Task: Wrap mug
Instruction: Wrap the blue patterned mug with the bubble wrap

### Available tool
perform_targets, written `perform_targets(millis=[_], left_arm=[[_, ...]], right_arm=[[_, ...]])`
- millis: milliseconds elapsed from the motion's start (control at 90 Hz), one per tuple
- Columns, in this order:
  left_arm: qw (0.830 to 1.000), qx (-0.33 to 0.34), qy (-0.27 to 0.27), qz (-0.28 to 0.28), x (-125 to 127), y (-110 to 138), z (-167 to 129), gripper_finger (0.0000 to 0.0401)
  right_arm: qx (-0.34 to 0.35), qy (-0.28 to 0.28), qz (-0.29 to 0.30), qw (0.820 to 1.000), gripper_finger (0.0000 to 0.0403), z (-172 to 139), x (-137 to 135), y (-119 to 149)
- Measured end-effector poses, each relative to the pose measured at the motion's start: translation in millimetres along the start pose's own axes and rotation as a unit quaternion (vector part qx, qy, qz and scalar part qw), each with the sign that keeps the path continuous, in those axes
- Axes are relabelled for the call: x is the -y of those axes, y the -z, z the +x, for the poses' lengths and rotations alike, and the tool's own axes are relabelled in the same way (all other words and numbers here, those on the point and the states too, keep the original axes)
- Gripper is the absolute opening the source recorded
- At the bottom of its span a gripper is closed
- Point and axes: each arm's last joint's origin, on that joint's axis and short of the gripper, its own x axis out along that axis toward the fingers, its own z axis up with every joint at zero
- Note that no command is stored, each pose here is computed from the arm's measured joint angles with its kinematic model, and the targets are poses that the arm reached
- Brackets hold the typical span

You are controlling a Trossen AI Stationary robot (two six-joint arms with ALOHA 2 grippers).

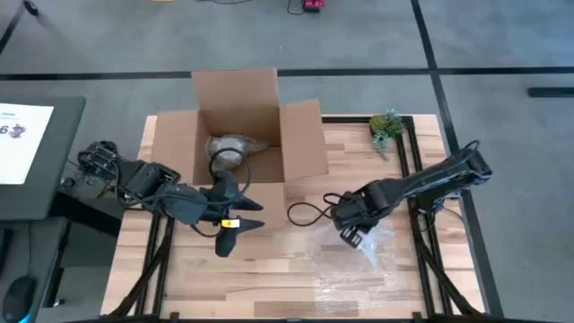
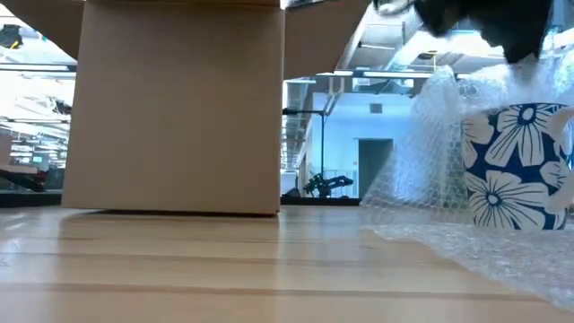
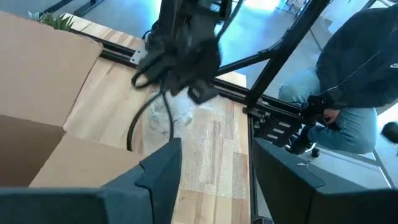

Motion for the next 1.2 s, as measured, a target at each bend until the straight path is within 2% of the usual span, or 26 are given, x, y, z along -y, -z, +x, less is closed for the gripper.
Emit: perform_targets(millis=[100,167,222,367,511,644,756,856,967,1067,1200], left_arm=[[1.000,0.000,0.000,0.000,0.0,-0.1,-0.1,0.0175],[1.000,0.000,0.000,0.000,0.1,0.0,0.0,0.0175],[1.000,0.000,0.000,0.000,0.0,0.0,0.0,0.0175],[1.000,0.000,0.000,-0.001,0.0,-0.1,0.0,0.0175],[1.000,0.000,0.000,-0.001,0.1,0.0,0.0,0.0175],[1.000,0.000,0.000,-0.002,0.1,0.0,-0.1,0.0175],[1.000,0.000,0.000,-0.002,0.0,0.0,0.0,0.0175],[1.000,0.001,0.000,-0.004,0.1,-0.1,-0.1,0.0175],[1.000,0.001,0.001,-0.004,0.2,-0.2,-0.1,0.0175],[1.000,0.001,0.001,-0.007,0.2,-0.2,-0.1,0.0175],[1.000,0.001,0.001,-0.008,0.1,-0.2,0.0,0.0175]], right_arm=[[0.020,-0.049,-0.013,0.999,0.0000,-22.5,-3.6,8.0],[0.023,-0.083,-0.025,0.996,0.0000,-26.5,-8.3,12.0],[0.021,-0.087,-0.031,0.996,0.0000,-24.3,-10.5,14.6],[0.007,-0.041,-0.025,0.999,0.0000,3.7,-10.2,12.2],[0.008,-0.022,-0.006,1.000,0.0000,44.3,-11.0,-1.3],[0.007,0.040,0.037,0.998,0.0000,80.1,-6.7,-13.3],[-0.005,0.066,0.029,0.997,0.0000,92.1,-7.4,-21.4],[-0.007,0.070,0.023,0.997,0.0000,80.3,-10.8,-25.0],[0.019,0.080,0.018,0.996,0.0000,43.8,-12.5,-18.3],[0.051,0.075,0.028,0.996,0.0000,3.8,-11.8,1.5],[0.080,0.021,0.038,0.996,0.0000,-32.8,-3.0,40.4]])
